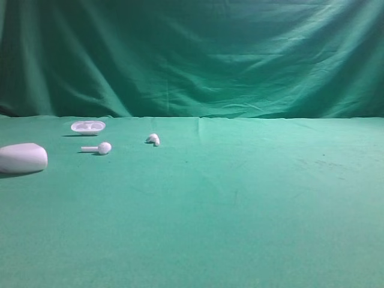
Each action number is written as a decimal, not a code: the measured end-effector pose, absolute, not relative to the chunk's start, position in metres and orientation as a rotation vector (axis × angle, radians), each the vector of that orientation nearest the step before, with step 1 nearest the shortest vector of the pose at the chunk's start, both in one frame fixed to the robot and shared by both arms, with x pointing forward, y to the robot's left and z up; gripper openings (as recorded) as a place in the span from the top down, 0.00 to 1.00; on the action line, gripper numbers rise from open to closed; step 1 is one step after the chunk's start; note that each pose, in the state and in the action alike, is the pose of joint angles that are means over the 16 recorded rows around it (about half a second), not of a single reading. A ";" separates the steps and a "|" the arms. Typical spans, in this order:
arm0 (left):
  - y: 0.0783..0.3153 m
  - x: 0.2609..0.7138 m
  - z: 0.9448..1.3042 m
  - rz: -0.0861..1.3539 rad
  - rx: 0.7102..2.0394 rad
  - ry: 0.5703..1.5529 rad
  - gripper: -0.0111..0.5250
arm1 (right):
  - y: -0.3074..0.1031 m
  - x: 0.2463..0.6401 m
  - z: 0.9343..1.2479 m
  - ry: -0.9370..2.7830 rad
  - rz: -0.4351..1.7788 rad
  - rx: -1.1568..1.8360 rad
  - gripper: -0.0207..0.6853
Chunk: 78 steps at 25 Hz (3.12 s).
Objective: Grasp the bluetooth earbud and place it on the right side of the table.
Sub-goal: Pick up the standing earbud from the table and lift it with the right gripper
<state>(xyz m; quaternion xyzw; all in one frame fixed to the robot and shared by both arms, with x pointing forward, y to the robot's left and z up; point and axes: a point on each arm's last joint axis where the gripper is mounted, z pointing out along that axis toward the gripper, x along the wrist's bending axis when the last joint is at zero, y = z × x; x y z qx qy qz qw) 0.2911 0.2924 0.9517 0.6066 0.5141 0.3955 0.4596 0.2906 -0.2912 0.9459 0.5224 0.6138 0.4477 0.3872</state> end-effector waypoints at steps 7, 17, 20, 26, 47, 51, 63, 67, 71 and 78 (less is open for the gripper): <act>0.292 0.291 0.952 0.974 1.493 1.266 0.98 | -0.291 0.291 0.946 1.562 1.139 1.329 0.97; 0.292 0.291 0.952 0.974 1.493 1.266 0.98 | -0.291 0.291 0.946 1.562 1.139 1.329 0.97; 0.292 0.291 0.952 0.974 1.493 1.266 0.98 | -0.291 0.291 0.946 1.560 1.141 1.328 0.97; 0.292 0.291 0.952 0.974 1.493 1.266 0.98 | -0.290 0.292 0.953 1.482 1.235 1.318 0.97; 0.292 0.291 0.952 0.974 1.493 1.266 0.98 | -0.281 0.319 1.034 1.597 1.208 1.558 0.97; 0.292 0.291 0.952 0.974 1.493 1.266 0.98 | -0.274 0.340 1.040 1.824 1.021 1.651 0.97; 0.292 0.291 0.952 0.974 1.493 1.266 0.98 | -0.222 0.428 1.058 2.387 0.761 1.510 0.97; 0.292 0.291 0.952 0.974 1.493 1.266 0.98 | -0.186 0.461 1.063 2.504 0.681 1.408 0.97; 0.292 0.291 0.952 0.974 1.493 1.266 0.98 | -0.142 0.490 1.063 2.582 0.594 1.289 0.97; 0.292 0.291 0.952 0.974 1.493 1.266 0.98 | -0.068 0.536 1.045 2.628 0.497 1.161 0.89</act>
